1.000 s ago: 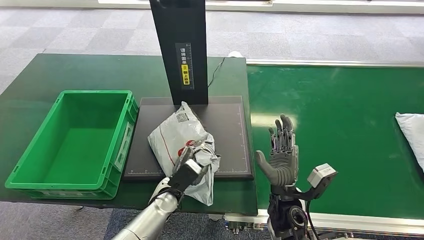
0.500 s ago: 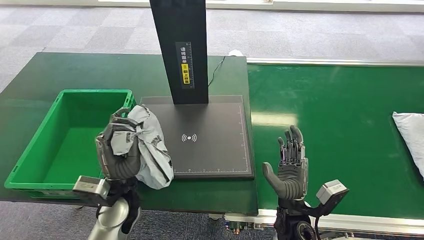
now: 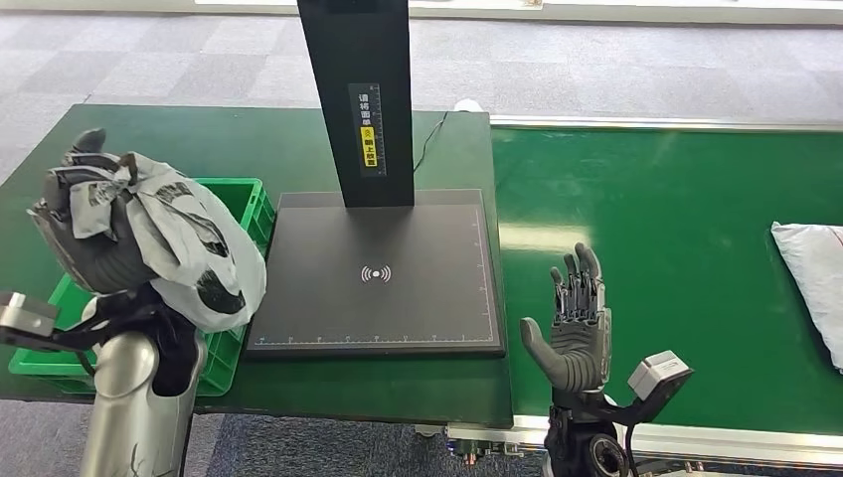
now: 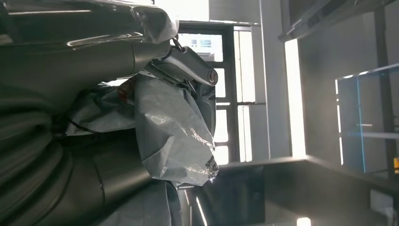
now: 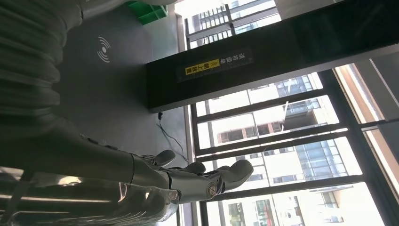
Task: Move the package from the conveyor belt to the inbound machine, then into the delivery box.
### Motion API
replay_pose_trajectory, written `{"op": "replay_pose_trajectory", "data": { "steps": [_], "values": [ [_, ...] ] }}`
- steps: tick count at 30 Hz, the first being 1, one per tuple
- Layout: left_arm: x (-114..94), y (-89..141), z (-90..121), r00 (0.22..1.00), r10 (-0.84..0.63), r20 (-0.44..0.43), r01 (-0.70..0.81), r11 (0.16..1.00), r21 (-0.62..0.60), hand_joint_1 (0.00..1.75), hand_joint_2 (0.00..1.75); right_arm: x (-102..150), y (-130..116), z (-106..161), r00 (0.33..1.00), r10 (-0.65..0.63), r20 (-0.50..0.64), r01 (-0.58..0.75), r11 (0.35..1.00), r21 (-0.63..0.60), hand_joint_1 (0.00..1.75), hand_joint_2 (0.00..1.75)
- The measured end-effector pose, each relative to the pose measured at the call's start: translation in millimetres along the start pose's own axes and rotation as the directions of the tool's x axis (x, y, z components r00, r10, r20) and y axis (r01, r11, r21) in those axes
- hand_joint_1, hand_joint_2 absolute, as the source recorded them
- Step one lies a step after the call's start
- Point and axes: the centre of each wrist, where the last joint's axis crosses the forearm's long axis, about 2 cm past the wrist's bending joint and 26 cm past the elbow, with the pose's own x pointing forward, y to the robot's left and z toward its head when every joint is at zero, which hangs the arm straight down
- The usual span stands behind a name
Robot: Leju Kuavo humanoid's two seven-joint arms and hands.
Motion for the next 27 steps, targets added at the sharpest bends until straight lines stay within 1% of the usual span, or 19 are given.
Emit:
{"op": "replay_pose_trajectory", "data": {
  "steps": [3, 8, 11, 14, 19, 23, 27],
  "values": [
    [-8, 17, -25, 1.000, -0.028, 0.012, 0.028, 0.999, 0.039, 1.75, 1.75, 0, 0, -1, 1.000, -0.001, 0.001, 0.001, 1.000, 0.001, 0.00, 1.75],
    [-20, 44, -57, 0.993, -0.116, 0.003, 0.115, 0.988, 0.102, 1.75, 1.75, 0, 1, -4, 1.000, -0.001, -0.001, 0.001, 1.000, 0.002, 0.00, 1.75],
    [-27, 58, -71, 0.981, -0.192, -0.013, 0.192, 0.973, 0.130, 1.75, 1.75, 1, 1, -5, 1.000, 0.000, -0.002, 0.000, 1.000, 0.003, 0.00, 1.75],
    [-39, 71, -81, 0.964, -0.259, -0.063, 0.266, 0.954, 0.142, 1.75, 1.75, 1, 1, -6, 1.000, -0.002, 0.000, 0.002, 1.000, 0.003, 0.00, 1.75],
    [-66, 90, -85, 0.929, -0.328, -0.169, 0.349, 0.930, 0.114, 1.75, 1.75, 1, 1, -6, 1.000, -0.002, -0.001, 0.002, 1.000, 0.004, 0.00, 1.75],
    [-87, 98, -77, 0.892, -0.368, -0.264, 0.397, 0.916, 0.065, 1.75, 1.75, 1, 2, -6, 1.000, -0.004, -0.001, 0.004, 1.000, 0.008, 0.00, 1.75],
    [-97, 101, -71, 0.873, -0.371, -0.316, 0.407, 0.912, 0.051, 1.75, 1.75, 1, 2, -6, 1.000, -0.005, -0.001, 0.005, 1.000, 0.009, 0.00, 1.75]
  ]
}}
